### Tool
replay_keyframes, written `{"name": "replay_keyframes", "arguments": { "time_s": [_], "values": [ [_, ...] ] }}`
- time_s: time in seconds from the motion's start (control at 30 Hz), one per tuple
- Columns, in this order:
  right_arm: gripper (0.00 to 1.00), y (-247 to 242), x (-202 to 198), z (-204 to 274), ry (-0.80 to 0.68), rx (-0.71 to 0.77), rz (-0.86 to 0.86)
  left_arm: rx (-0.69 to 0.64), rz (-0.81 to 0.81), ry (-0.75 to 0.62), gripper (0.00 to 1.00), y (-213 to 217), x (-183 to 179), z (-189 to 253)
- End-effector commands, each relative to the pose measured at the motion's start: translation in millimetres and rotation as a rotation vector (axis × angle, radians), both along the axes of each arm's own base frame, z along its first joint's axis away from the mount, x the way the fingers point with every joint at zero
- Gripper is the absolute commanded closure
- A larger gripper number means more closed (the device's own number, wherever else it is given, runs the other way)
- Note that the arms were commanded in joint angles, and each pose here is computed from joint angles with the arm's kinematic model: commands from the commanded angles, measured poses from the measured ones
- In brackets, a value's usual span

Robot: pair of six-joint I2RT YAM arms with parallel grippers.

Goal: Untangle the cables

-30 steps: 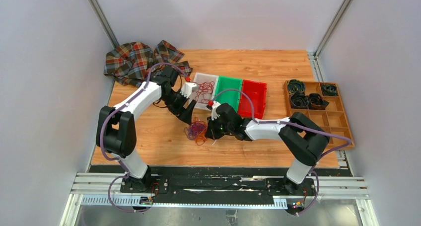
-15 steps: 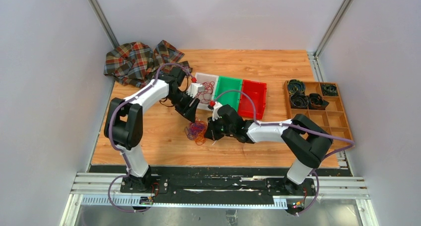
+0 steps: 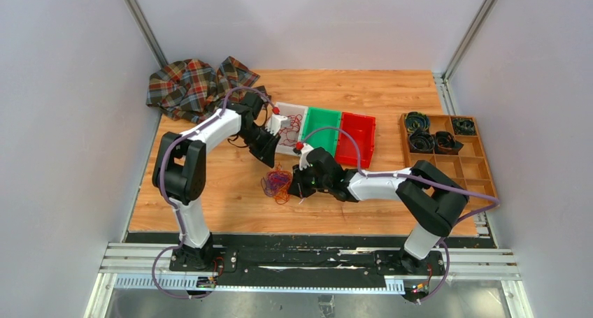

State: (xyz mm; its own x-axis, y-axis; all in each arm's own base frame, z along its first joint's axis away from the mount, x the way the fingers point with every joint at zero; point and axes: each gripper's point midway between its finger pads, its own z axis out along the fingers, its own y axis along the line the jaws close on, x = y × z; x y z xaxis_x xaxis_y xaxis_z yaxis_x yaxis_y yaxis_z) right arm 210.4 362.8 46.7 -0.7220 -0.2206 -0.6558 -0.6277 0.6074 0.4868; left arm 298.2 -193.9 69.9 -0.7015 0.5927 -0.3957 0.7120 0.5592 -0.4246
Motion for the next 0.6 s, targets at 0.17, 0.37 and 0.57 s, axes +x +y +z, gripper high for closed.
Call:
{"name": "replay_keyframes", "arguments": {
  "time_s": [0.17,0.37,0.57],
  "values": [
    [0.99,3,-5,9,-0.015,0.027,0.004,-0.065,-0.011,-0.062,0.99,-8,0,40],
    [0.99,-3,-7,19,-0.032,0.036,-0.003,-0.015,0.011,-0.157,0.99,4,4,80],
    [0.99,-14,-12,26,-0.052,0.032,-0.007,0.016,0.035,-0.287,0.99,17,5,125]
  ]
}}
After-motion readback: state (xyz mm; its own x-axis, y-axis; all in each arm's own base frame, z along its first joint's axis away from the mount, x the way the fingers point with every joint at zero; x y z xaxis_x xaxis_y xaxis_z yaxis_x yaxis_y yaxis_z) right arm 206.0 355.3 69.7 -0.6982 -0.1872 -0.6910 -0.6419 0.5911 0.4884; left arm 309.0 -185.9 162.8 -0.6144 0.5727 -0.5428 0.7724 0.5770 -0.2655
